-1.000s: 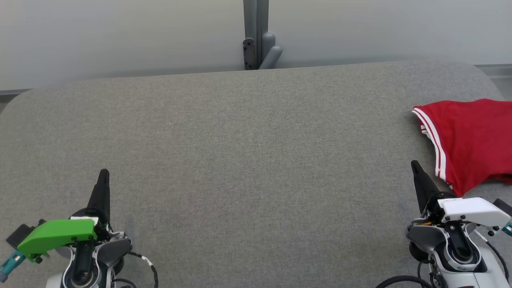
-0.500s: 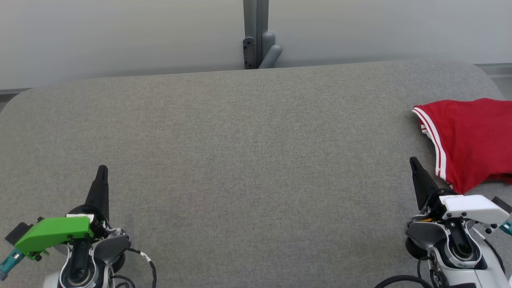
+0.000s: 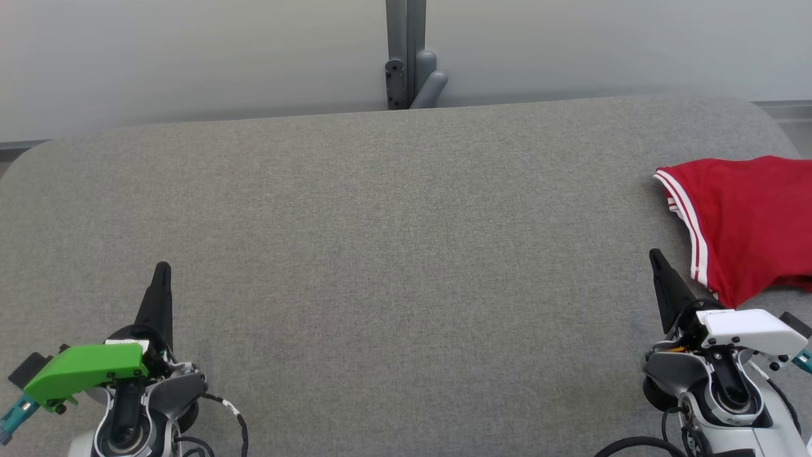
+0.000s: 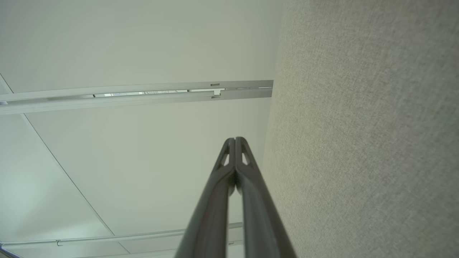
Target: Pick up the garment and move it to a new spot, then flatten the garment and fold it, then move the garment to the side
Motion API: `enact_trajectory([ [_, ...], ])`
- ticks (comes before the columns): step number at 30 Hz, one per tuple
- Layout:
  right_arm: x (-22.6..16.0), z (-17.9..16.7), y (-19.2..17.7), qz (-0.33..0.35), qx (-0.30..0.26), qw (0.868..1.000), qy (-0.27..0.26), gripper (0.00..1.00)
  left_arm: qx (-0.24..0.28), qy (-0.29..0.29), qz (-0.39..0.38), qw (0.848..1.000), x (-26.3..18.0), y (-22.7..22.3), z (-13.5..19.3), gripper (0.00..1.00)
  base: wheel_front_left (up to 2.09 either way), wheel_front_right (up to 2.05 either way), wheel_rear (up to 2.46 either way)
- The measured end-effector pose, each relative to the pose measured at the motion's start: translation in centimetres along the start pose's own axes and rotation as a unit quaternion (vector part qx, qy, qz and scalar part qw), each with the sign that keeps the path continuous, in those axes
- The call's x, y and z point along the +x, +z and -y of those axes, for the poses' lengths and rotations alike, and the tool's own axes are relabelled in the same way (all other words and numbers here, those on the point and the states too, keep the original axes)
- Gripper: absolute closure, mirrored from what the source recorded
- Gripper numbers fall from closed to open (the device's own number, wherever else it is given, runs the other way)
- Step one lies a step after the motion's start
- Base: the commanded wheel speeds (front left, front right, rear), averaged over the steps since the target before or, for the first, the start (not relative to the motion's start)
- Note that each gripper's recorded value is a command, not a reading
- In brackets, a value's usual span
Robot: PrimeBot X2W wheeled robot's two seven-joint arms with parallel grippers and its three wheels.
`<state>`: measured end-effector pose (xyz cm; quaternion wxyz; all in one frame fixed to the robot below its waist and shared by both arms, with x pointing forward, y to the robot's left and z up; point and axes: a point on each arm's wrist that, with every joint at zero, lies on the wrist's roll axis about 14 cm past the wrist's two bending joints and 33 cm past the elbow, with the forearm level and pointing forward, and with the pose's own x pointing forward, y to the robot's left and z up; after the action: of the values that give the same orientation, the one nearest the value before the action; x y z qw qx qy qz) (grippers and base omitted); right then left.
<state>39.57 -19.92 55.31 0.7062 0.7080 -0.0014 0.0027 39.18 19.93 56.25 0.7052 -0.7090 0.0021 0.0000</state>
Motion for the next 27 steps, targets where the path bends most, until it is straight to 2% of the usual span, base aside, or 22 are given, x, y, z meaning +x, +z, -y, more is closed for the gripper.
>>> enact_trajectory([
  [27,0.01,-0.01,-0.01,0.0,0.001,1.0,0.0,1.0,0.0,0.0,0.0,1.0,0.0,0.0,0.01,1.0,0.0,0.0,0.0],
])
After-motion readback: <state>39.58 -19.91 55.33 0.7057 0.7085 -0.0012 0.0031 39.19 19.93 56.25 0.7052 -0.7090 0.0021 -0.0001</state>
